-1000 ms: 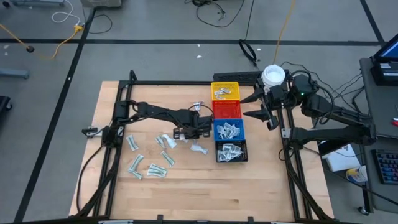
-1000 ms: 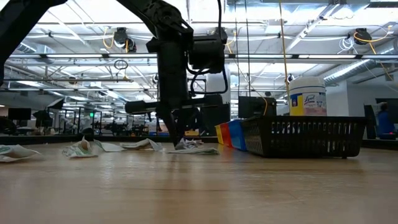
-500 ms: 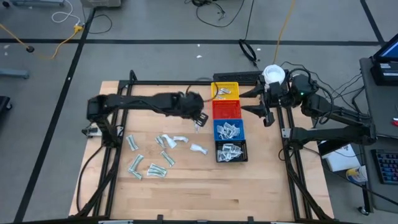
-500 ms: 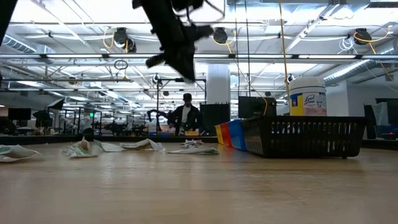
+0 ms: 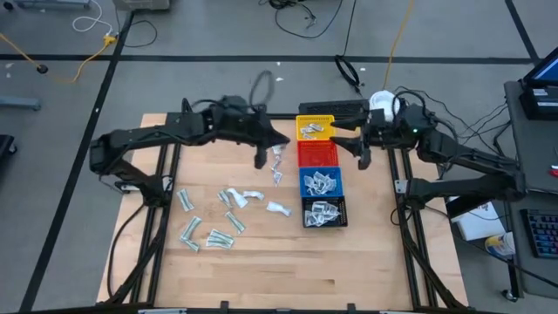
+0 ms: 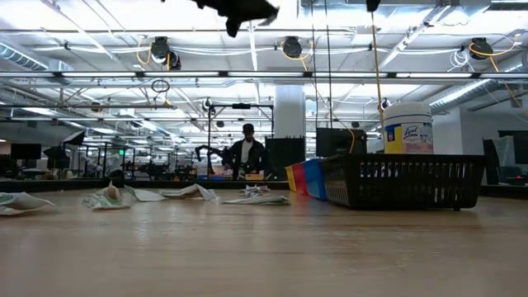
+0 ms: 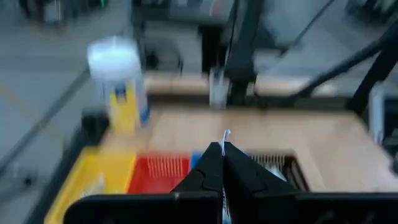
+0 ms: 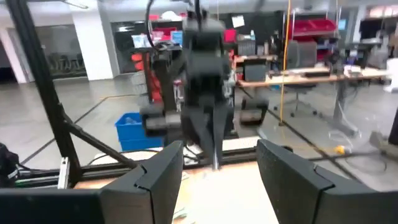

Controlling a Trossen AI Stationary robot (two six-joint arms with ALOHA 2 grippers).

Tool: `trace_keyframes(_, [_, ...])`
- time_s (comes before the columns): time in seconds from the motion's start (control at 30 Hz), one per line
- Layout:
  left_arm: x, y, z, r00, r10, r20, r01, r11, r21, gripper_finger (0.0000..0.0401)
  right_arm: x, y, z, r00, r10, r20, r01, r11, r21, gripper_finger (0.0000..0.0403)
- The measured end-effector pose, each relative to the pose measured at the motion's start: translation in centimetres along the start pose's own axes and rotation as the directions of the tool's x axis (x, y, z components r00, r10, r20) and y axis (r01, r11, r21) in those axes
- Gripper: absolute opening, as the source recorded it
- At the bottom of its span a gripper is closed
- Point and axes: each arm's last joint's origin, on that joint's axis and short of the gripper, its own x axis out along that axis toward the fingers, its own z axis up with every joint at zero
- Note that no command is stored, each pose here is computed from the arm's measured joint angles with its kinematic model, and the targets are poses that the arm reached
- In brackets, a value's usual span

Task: Pick & Place First Aid Supplies
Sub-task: Put the orange ointment pack into the yellow bin

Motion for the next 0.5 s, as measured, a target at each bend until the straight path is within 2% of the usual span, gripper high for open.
trace_keyframes(0.07, [-0.9,0.4,-0.1,0.995,-0.028,0.096,0.025,0.999,0.03,0.0,0.5,-0.2,-0.4,1.0,-0.004,-0.025,0.004,1.0,0.014,0.0201])
trace_keyframes(0.2, [-2.5,0.8,-1.0,0.977,-0.033,0.209,0.024,0.999,0.046,0.0,1.7,-0.6,-1.2,0.998,-0.029,-0.06,0.031,0.999,0.034,0.0201])
trace_keyframes(0.37, [-3.2,1.1,-0.9,0.973,-0.031,0.229,0.025,0.999,0.03,0.0,3.8,-1.2,-2.2,0.997,-0.05,-0.062,0.056,0.995,0.087,0.0201])
trace_keyframes(0.5, [-3.0,1.1,-0.3,0.968,-0.04,0.248,0.031,0.999,0.039,0.0,5.7,-1.5,-2.9,0.999,0.005,-0.049,0.0,0.994,0.106,0.0201])
